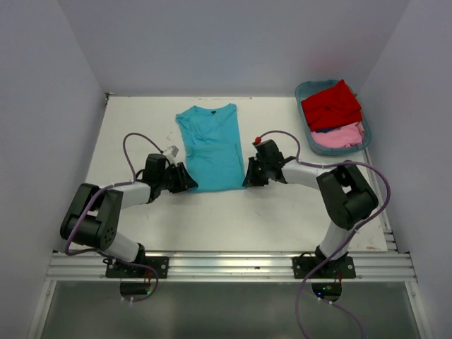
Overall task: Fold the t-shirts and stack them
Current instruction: Grab one side of the 2/3 rectangular tshirt with both arms
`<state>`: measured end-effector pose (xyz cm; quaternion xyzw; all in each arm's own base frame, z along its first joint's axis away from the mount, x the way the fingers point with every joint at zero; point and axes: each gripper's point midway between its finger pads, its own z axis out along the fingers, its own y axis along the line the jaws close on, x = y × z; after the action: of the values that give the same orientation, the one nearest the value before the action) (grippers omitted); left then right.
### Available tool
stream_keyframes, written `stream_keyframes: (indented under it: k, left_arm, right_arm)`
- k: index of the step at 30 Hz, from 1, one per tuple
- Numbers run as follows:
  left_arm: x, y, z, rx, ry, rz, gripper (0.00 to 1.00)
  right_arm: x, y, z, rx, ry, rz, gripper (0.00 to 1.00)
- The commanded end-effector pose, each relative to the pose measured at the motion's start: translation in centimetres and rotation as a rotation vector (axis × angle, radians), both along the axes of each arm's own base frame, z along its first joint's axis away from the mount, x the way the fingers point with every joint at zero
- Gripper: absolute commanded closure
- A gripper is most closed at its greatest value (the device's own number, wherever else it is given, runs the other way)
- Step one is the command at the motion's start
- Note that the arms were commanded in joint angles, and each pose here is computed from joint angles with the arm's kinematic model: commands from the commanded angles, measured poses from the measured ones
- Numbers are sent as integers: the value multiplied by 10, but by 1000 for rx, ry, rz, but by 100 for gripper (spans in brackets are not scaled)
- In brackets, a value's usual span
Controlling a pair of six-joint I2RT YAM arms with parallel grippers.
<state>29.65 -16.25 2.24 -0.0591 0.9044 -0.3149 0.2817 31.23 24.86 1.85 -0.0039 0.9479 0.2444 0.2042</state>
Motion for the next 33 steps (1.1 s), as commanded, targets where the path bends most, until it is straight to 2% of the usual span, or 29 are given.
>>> stream_keyframes:
  k: [1,4,8,9,11,15,16,20,22,27,33]
  left_arm:
    - [-43,11,-44,58,191,-9,62]
    - [-48,12,-49,67,206,-18,74]
    - [-59,11,-58,60,237,-38,89]
    - [-61,11,-58,55,238,-40,95]
    - [-68,7,-56,28,242,-63,99]
    - [-88,4,-44,37,250,-100,100]
    - [-87,3,-32,33,209,-103,100]
    - [-117,2,-11,36,229,-124,100]
    - [-121,-3,9,5,191,-122,100]
    - [-151,-17,45,-72,209,-132,100]
    - [-155,-16,104,-114,121,-111,100]
  right_arm:
    - [-4,1,-5,16,17,-12,90]
    - [-10,-1,-7,12,26,-16,100]
    - [-19,-3,-4,18,23,-15,100]
    - [-23,-4,-4,17,29,-14,100]
    - [-29,-4,-2,14,30,-4,100]
    - [-53,-3,15,8,1,33,100]
    - [-59,-5,18,-2,2,37,100]
    - [-85,-4,36,-8,-30,69,100]
    - [-96,-5,49,-6,-46,76,100]
    - [-128,-2,78,31,-65,112,100]
    - [-152,-11,128,75,-126,113,100]
